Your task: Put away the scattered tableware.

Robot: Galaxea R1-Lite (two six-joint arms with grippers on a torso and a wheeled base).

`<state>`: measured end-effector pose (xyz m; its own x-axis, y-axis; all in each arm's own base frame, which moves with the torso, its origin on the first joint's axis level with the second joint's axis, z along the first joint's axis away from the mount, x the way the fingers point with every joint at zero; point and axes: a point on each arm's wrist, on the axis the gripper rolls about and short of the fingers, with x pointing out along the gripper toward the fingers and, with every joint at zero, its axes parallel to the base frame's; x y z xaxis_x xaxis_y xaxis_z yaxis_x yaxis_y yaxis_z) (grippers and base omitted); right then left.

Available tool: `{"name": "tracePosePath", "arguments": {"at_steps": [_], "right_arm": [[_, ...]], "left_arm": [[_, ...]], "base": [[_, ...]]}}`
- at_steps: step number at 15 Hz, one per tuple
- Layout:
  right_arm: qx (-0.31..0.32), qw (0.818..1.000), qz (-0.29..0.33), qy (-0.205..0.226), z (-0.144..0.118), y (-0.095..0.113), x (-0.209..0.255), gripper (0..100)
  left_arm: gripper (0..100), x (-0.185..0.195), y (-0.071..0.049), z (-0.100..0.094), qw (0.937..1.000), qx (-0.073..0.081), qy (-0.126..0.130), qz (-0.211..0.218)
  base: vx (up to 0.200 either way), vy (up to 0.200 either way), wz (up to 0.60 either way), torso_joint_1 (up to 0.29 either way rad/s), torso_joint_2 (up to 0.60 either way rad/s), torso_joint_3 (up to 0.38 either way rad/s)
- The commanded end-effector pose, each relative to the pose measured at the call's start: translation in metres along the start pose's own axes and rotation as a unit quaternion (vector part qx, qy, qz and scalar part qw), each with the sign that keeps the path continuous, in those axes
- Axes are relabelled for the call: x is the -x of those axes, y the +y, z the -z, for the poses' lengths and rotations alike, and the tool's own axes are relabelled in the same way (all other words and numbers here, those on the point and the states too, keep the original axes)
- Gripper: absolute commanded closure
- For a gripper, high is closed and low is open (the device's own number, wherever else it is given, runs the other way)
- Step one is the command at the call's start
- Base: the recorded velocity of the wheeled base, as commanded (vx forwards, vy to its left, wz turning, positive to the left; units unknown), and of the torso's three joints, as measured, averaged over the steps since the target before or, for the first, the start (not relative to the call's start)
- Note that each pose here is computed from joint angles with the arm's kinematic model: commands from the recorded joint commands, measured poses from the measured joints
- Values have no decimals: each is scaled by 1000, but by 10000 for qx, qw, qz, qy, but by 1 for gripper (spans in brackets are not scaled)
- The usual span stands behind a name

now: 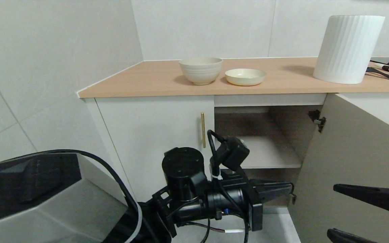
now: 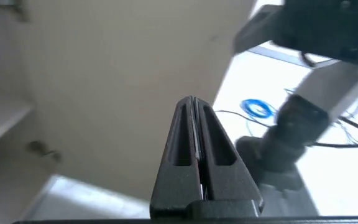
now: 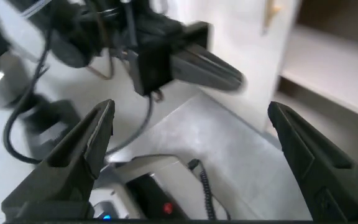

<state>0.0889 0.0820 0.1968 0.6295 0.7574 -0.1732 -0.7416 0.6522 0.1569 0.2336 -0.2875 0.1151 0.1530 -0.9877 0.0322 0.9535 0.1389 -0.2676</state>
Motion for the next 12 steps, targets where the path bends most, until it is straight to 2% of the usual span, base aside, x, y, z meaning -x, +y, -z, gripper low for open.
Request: {"name": "tracePosePath", "arguments": {"at_steps": [1, 2, 4, 6, 7, 8, 9, 10, 12], "right_arm": [[-74, 9991, 392, 110, -2, -8, -10, 0], [-95, 9984, 552, 102, -3, -11, -12, 0], [-143, 9925, 1213, 89, -4, -22, -16, 0], [-125, 9907, 1352, 43, -7, -25, -18, 0], [-120, 9907, 1356, 12, -9, -25, -19, 0], [-113, 9906, 1360, -81, -17, -25, -22, 0], [-120, 9906, 1354, -136, -25, -26, -26, 0], [-139, 9896, 1429, -15, -30, -28, -35, 0], [-156, 9854, 1689, 123, -36, -33, -49, 0]], "left_arm": [[100, 32, 16, -10, 9988, 8, 5, -485], [100, 47, 18, -16, 9977, -4, 52, -681], [100, 88, 14, -34, 9926, 22, 245, -1192], [100, 126, 3, -54, 9808, 90, 197, -1936], [100, 146, -5, -64, 9708, 125, 140, -2392], [100, 161, -15, -72, 9642, 156, 120, -2646], [100, 176, -26, -79, 9598, 183, 98, -2800], [100, 187, -35, -85, 9564, 196, 61, -2913], [100, 199, -45, -91, 9530, 199, 13, -3023]], "base": [[0, 0, 0, 0, 0, 0], [0, 0, 0, 0, 0, 0], [0, 0, 0, 0, 0, 0], [0, 0, 0, 0, 0, 0], [0, 0, 0, 0, 0, 0], [0, 0, 0, 0, 0, 0], [0, 0, 0, 0, 0, 0], [0, 0, 0, 0, 0, 0], [0, 0, 0, 0, 0, 0]]}}
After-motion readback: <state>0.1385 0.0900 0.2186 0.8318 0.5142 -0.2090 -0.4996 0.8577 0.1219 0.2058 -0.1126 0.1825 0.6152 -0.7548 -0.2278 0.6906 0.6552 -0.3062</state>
